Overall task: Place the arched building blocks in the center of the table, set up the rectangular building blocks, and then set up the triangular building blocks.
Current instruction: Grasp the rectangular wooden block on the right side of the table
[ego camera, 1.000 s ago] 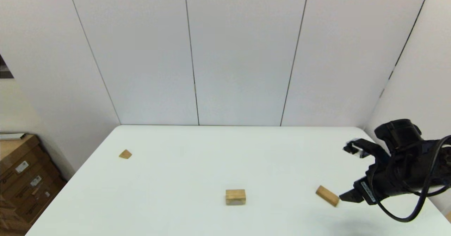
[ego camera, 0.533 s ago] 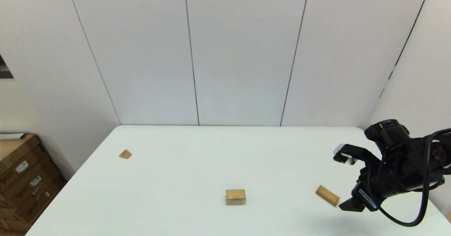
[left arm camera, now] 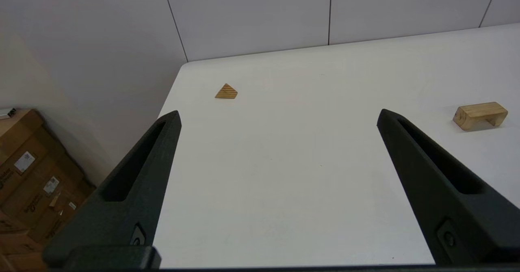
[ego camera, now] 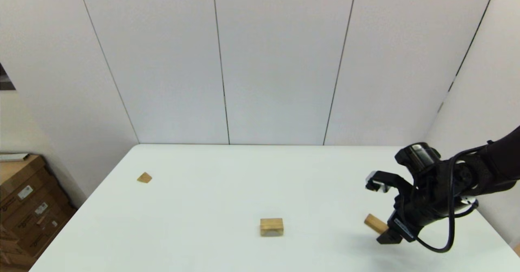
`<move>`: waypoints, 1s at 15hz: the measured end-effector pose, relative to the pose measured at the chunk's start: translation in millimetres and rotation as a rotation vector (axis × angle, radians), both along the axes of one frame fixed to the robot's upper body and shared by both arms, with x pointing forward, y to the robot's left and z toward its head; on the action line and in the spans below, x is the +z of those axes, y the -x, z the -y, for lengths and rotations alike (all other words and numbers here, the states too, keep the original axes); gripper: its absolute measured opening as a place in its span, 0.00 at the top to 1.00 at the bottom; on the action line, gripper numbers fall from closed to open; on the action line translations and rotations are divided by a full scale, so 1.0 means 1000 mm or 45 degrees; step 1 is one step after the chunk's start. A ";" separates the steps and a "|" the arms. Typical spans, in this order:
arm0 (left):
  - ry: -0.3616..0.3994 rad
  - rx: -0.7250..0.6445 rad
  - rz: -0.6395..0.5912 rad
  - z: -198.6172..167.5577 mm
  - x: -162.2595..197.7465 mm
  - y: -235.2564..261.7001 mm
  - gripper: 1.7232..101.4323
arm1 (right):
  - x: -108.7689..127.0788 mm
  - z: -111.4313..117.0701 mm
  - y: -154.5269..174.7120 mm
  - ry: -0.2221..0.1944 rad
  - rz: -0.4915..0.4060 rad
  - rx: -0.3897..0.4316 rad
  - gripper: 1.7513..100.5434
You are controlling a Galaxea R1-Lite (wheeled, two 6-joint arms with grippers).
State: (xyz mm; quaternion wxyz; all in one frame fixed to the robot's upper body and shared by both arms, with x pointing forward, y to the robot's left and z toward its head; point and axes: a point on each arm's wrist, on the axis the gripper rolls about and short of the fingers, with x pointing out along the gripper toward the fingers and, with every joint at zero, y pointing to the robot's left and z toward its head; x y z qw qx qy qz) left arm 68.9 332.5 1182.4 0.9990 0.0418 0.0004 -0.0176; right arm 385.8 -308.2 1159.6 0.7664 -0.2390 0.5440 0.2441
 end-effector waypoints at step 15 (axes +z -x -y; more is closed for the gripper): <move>-0.001 0.000 -0.001 0.000 0.000 0.000 0.04 | -0.042 0.016 -0.038 -0.015 -0.095 -0.080 0.03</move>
